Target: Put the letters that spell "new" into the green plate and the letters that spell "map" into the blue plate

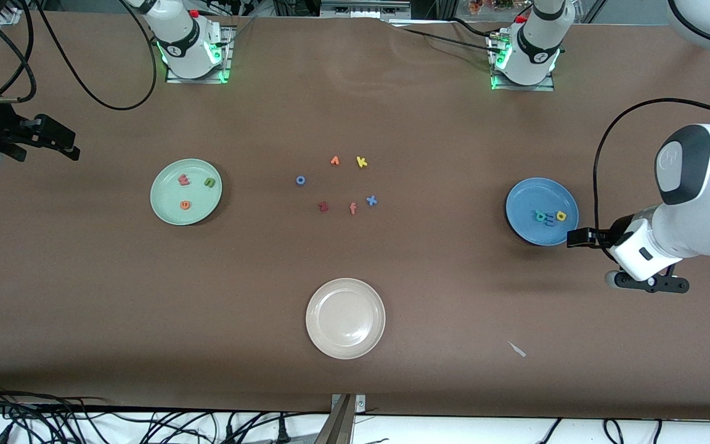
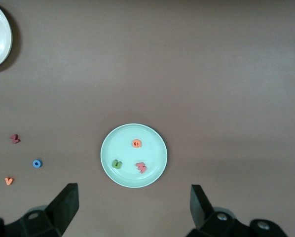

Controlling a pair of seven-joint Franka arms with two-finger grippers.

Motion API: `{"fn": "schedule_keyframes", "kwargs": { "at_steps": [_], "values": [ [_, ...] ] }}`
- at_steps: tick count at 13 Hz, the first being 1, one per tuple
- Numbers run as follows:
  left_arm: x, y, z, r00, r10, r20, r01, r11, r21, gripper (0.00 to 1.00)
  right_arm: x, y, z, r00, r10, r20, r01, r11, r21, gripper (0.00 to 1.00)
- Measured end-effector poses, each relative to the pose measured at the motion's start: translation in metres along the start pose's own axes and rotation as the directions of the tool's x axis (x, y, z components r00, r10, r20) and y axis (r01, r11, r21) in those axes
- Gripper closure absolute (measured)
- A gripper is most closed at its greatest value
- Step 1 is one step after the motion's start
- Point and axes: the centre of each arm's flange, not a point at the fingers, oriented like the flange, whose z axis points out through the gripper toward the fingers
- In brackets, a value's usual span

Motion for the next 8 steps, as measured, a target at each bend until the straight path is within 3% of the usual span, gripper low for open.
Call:
{"fn": "schedule_keyframes", "kwargs": {
  "at_steps": [8],
  "values": [
    [0.007,0.005,0.022,1.0,0.02,0.019,-0.02,1.0,0.014,0.0,0.0,0.0,0.0,1.0,0.001,0.0,-0.001,1.0,0.0,0.0]
  ]
}}
